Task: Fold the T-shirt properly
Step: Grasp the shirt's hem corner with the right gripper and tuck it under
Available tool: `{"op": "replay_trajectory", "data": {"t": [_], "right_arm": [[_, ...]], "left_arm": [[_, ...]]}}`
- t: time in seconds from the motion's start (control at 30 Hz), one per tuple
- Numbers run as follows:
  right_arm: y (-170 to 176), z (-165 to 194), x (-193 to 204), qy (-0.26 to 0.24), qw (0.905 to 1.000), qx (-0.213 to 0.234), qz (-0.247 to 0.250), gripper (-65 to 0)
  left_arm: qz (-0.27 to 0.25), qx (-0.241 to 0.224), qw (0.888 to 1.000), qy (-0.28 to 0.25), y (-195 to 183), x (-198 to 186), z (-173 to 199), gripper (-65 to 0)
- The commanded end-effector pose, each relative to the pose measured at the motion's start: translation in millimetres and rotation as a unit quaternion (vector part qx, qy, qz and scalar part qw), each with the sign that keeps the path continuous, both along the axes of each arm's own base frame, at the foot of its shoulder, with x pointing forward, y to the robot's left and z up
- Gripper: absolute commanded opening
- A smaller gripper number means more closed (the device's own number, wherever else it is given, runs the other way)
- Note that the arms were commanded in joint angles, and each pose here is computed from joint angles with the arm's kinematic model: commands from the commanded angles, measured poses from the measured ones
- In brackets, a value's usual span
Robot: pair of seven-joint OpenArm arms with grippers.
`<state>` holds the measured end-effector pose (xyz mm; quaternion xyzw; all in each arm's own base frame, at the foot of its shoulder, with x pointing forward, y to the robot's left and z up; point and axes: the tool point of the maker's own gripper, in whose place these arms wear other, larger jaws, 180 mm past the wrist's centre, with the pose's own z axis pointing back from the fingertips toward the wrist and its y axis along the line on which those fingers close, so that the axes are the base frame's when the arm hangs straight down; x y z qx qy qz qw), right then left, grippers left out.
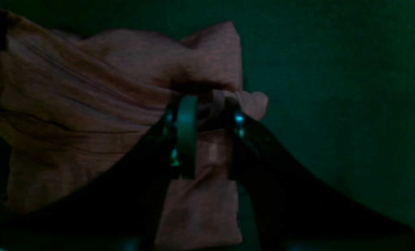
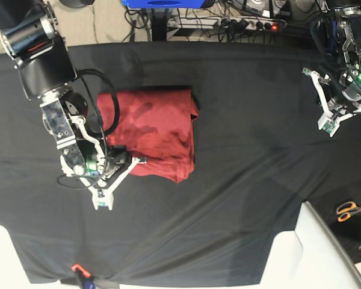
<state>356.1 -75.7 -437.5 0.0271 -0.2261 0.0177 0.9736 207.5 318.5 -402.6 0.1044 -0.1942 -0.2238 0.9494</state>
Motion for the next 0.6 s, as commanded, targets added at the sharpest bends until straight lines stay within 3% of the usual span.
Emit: {"op": "replay_trajectory", "data": {"t": [0.0,0.17,0.27,0.57], "right_arm": [[0.3,16.3,17.2,-0.029,0.9996,0.001,-0.001,-55.4],[0.3,16.3,17.2,-0.029,0.9996,0.001,-0.001,-57.3],[0.3,16.4,17.5,-0.03,0.9995,0.001,-0.001,-65.0],[1.1,23.9,26.3,-0.058,0.9983,0.005,-0.004,-65.0]], "left_arm": [[-0.003,0.011,1.0,-0.014,5.9,6.3,9.3,-65.0],[-0.003,0.011,1.0,-0.014,5.9,6.3,9.3,-65.0],[-0.003,0.011,1.0,-0.014,5.9,6.3,9.3,-65.0],[-0.003,0.011,1.0,-0.012,5.9,5.1,8.6,-65.0]]}}
